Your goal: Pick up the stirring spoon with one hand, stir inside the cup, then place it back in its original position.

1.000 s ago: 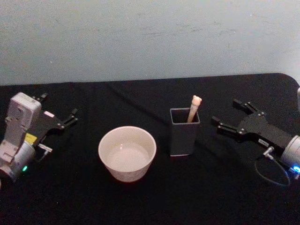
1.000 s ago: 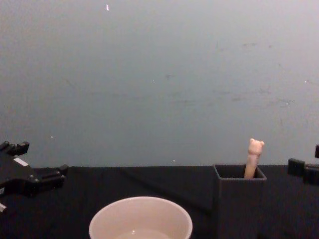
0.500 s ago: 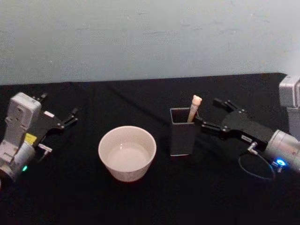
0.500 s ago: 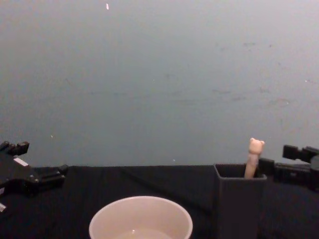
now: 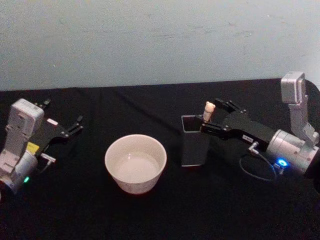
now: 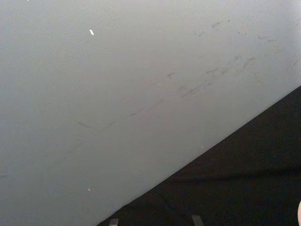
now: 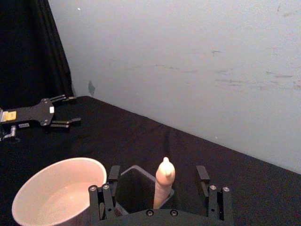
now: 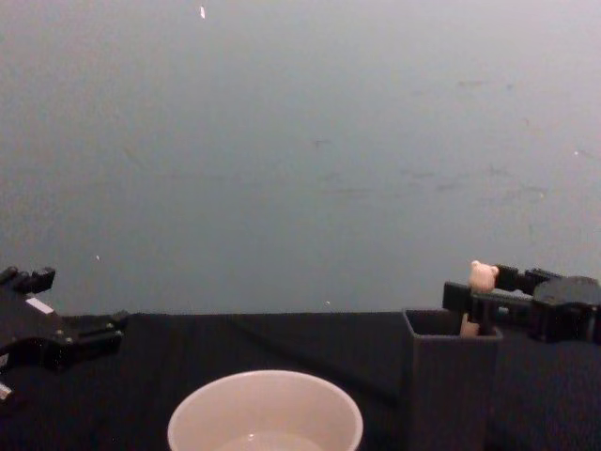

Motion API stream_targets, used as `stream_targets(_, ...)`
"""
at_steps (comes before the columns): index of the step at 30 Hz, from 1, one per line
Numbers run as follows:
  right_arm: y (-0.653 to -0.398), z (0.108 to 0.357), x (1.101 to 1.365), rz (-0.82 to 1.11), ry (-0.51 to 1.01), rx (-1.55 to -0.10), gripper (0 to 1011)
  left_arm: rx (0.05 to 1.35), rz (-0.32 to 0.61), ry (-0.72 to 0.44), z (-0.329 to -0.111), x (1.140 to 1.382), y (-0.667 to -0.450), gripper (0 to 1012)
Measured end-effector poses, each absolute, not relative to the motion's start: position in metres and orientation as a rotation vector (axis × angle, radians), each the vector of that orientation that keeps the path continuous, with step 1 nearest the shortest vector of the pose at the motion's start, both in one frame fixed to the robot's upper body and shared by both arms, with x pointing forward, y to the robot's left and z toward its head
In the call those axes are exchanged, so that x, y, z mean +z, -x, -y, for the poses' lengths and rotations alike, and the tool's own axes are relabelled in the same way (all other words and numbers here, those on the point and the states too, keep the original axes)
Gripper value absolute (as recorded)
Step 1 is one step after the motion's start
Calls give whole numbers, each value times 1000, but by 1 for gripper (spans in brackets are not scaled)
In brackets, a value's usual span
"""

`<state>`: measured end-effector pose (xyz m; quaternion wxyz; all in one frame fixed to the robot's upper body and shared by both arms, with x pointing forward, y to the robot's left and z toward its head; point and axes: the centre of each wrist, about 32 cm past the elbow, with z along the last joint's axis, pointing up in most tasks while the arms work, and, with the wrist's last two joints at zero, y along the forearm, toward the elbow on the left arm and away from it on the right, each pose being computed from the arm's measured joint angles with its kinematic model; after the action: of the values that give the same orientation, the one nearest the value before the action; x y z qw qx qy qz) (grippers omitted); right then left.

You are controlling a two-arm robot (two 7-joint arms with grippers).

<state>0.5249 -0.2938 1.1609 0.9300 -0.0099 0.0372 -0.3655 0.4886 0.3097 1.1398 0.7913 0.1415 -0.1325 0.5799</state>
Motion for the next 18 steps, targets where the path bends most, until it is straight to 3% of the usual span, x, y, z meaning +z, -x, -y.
stream_targets(18,-531,288,1160,-80,21,-751,1002,1248,285,-304,-310,1140,-489,1001)
